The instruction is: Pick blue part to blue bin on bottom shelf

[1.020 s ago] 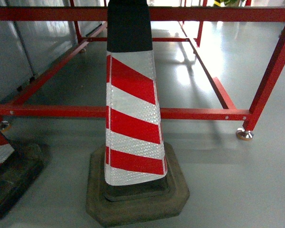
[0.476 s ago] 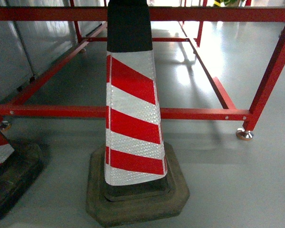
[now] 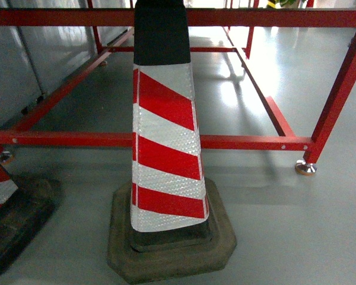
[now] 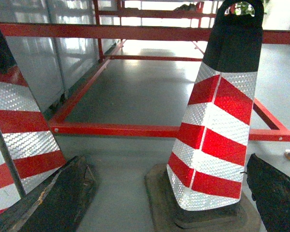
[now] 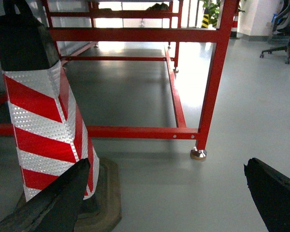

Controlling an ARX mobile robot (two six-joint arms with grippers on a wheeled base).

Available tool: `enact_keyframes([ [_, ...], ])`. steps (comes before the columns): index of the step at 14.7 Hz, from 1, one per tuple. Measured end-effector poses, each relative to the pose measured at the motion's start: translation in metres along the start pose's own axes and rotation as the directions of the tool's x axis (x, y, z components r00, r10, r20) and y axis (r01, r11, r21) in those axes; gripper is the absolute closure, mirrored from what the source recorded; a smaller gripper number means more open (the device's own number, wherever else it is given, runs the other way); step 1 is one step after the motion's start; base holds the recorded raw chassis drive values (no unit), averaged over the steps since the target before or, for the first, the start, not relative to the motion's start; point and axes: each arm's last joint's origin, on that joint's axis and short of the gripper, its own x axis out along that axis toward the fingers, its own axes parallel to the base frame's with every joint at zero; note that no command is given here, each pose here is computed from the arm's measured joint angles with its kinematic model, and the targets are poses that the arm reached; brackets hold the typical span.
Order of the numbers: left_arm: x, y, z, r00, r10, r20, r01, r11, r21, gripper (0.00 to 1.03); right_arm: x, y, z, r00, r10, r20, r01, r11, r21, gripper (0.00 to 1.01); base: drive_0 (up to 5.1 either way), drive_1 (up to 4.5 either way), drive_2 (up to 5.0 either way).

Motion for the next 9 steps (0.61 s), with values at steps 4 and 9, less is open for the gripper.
enact_keyframes([
  [4, 0.0, 0.0, 0.0, 1.0, 0.0, 0.0, 0.0, 1.0, 0.0, 0.05, 0.0, 0.0, 0.0, 1.0, 0.0, 0.0, 0.0, 1.0, 0.0, 0.03, 0.0, 0.0, 0.0],
  [9, 0.0, 0.0, -0.0001, 1.0, -0.001, -0.002, 0.001, 1.0, 0.002, 0.05, 0.0, 0.0, 0.0, 1.0, -0.001, 0.0, 0.001, 1.0, 0.0, 0.03, 0.0, 0.0, 0.0],
])
